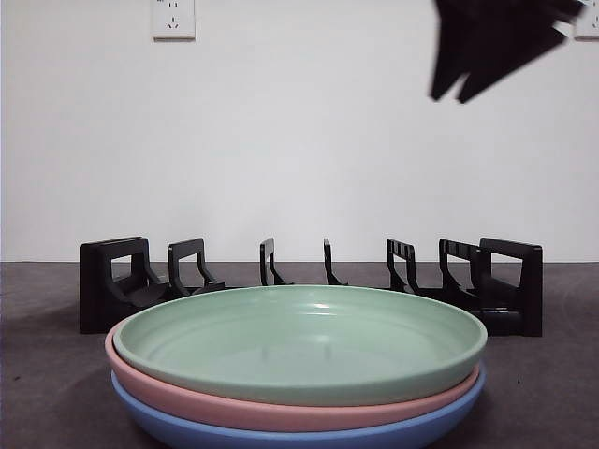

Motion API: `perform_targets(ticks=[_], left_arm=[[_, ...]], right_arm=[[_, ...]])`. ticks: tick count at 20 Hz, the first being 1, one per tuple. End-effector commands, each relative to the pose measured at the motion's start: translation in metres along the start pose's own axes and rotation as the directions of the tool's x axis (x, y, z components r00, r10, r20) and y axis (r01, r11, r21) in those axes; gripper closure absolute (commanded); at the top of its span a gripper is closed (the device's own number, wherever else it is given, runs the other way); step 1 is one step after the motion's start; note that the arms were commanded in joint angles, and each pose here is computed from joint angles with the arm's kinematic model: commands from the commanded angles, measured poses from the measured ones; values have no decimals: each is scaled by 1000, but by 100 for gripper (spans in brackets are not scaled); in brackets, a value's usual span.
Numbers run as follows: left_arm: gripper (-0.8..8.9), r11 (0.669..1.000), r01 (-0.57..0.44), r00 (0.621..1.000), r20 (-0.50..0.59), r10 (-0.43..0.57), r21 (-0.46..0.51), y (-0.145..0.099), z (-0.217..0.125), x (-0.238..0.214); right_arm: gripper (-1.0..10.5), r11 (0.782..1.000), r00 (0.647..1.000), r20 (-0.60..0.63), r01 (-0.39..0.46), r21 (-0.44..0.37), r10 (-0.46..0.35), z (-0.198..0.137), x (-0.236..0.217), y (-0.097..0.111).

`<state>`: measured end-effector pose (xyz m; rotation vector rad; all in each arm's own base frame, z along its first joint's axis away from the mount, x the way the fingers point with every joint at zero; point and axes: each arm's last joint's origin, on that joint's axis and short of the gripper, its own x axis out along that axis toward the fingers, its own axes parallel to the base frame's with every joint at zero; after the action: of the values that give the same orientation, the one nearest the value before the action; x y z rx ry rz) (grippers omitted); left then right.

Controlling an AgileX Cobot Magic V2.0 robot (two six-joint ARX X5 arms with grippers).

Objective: Place the plate

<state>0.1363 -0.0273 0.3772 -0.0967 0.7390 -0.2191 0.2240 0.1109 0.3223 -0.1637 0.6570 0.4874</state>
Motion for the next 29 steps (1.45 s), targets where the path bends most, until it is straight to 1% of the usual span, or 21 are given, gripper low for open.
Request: perform_targets(ticks=[1, 3, 4, 5, 6, 7, 8, 10, 19, 21, 22, 23, 24, 27, 29], left_arm=[[533, 1000, 2, 1000, 25, -2, 10, -1, 5, -4], [533, 1000, 1, 1000, 24, -2, 10, -1, 5, -4], [533, 1000, 1, 1000, 22, -1, 10, -1, 5, -4], [536, 1000, 2, 1000, 25, -2, 10, -1, 5, -4], [676, 1000, 3, 1000, 26, -3, 10, -1, 5, -4], [789, 1000, 2, 1000, 22, -3, 8, -1, 5, -4], [806, 1000, 3, 1000, 26, -3, 10, -1, 5, -4], [806, 1000, 1, 1000, 15, -2, 8, -1, 4, -4], [806, 1000, 1, 1000, 19, -1, 15, -1, 5, -2], [806, 1000, -5, 998, 62, 4, 12, 1, -2, 0], [806, 1000, -4, 994, 112, 2, 21, 4, -11, 7], [806, 1000, -5, 983, 185, 0, 25, 8, -25, 18], [806, 1000, -7, 964, 266, 0, 26, 13, -43, 30], [806, 999, -40, 878, 478, 17, 37, 30, -101, 60], [806, 991, -102, 822, 569, 33, 89, 37, -130, 73]], right_arm=[[749, 997, 997, 66, -40, 67, 36, 8, -3, -25], [610, 993, 994, 84, -71, 92, 63, 8, -5, -36], [572, 993, 995, 85, -62, 100, 54, 7, -5, -39], [581, 993, 995, 81, -58, 102, 50, 7, -5, -39], [778, 993, 995, 88, -60, 100, 51, 8, -6, -39], [960, 994, 994, 96, -58, 91, 49, 8, -6, -39], [929, 994, 994, 99, -62, 88, 53, 9, -6, -39], [928, 990, 991, 87, -109, 88, 101, 7, -6, -37], [928, 991, 991, 89, -106, 87, 98, 7, -6, -37], [928, 991, 991, 89, -106, 87, 98, 7, -6, -37], [928, 991, 991, 90, -106, 87, 98, 7, -6, -37], [929, 991, 991, 89, -105, 87, 98, 7, -6, -37], [928, 991, 991, 90, -106, 87, 98, 7, -6, -37], [928, 991, 991, 90, -106, 87, 98, 8, -6, -37], [928, 991, 991, 90, -106, 87, 98, 8, -6, -37]])
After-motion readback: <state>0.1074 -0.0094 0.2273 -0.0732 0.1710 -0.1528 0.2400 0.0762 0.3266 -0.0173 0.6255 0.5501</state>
